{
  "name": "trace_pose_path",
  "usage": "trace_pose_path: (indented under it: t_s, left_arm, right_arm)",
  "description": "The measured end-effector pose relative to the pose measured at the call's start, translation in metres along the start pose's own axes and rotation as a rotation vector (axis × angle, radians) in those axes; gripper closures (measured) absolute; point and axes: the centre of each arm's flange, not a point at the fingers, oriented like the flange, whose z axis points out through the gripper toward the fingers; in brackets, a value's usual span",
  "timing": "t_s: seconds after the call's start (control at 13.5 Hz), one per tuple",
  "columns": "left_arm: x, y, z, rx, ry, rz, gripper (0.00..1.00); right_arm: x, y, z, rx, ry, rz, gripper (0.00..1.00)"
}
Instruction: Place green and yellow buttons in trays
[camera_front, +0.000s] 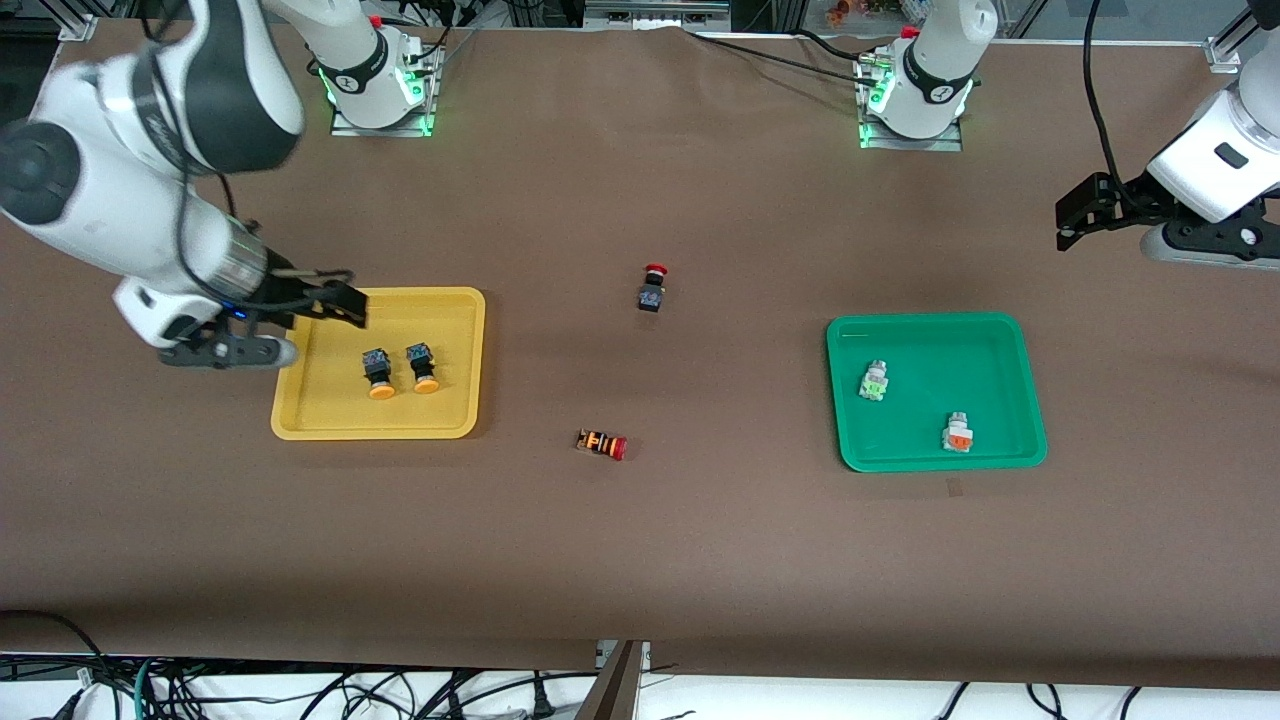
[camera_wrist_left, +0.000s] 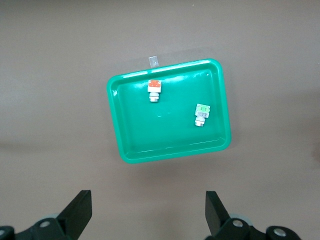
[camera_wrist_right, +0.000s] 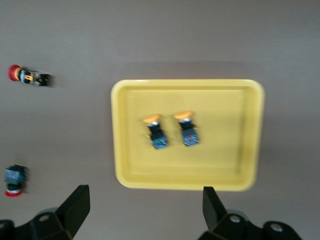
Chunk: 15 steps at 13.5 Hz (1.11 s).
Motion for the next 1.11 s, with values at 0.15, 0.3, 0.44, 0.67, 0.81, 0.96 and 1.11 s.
trace_pose_path:
  t_s: [0.15,0.3,0.44,0.67,0.81,0.96,1.11]
  left_arm:
    - [0.000,-0.009,0.001,-0.001,-0.002,-0.007,0.00]
    - [0.000,-0.011,0.002,-0.001,-0.003,-0.008,0.00]
    - [0.000,-0.010,0.002,-0.001,-0.003,-0.008,0.00]
    - [0.000,-0.010,0.002,-0.001,-0.006,-0.007,0.00]
    - [0.000,-0.009,0.003,-0.001,-0.010,-0.006,0.00]
    - [0.000,-0.009,0.004,-0.001,-0.012,-0.006,0.00]
    - [0.000,-0.009,0.004,-0.001,-0.013,-0.006,0.00]
  right_arm:
    - [-0.010,0.002,-0.031,-0.031,-0.013,-0.040,0.00]
    - [-0.016,-0.001,-0.038,-0.032,-0.027,-0.052,0.00]
    - [-0.023,-0.001,-0.036,-0.031,-0.045,-0.059,0.00]
    - [-0.034,0.010,-0.041,-0.018,-0.046,-0.061,0.00]
    - [-0.038,0.012,-0.048,-0.038,-0.031,-0.074,0.00]
    - [-0.039,0.006,-0.051,-0.046,-0.023,-0.088,0.00]
    - [-0.039,0.003,-0.051,-0.046,-0.021,-0.092,0.00]
